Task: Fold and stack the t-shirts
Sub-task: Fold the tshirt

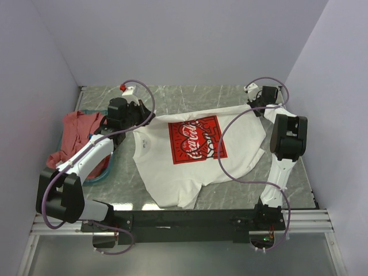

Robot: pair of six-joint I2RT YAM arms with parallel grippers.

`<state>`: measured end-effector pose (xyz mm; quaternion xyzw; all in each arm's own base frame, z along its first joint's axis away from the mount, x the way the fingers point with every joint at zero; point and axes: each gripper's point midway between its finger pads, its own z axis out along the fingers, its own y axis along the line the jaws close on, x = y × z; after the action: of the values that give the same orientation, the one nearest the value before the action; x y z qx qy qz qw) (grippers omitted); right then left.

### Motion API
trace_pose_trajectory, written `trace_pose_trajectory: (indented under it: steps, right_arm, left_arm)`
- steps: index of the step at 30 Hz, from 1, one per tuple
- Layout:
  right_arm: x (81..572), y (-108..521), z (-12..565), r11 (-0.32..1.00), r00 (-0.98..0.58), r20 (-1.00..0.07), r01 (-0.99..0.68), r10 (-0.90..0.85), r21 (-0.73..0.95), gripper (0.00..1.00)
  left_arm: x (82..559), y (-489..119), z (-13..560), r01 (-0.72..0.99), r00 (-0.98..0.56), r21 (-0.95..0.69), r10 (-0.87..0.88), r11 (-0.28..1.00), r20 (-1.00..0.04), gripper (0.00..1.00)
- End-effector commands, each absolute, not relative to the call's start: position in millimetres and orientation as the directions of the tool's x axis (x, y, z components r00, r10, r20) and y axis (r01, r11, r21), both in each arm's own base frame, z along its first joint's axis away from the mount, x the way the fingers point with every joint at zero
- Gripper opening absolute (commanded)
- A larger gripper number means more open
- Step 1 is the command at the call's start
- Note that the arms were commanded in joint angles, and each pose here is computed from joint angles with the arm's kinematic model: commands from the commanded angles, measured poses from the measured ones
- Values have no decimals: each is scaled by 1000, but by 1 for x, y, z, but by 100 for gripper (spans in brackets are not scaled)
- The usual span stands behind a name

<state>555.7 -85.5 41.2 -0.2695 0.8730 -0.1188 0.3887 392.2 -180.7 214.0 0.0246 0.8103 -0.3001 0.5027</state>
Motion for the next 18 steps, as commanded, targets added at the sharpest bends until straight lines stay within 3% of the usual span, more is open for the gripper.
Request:
trace_pose_trajectory:
  steps: [1, 18]
  right_arm:
    - [555, -94, 59, 819, -538, -618, -355, -573, -451, 17]
    - [554, -95, 56, 816, -544, -609, -359, -577, -452, 18]
  left_arm:
    - [385, -185, 226, 393, -473, -447, -240, 804, -848, 0]
    - [382, -189, 215, 390, -504, -450, -223, 803, -834, 0]
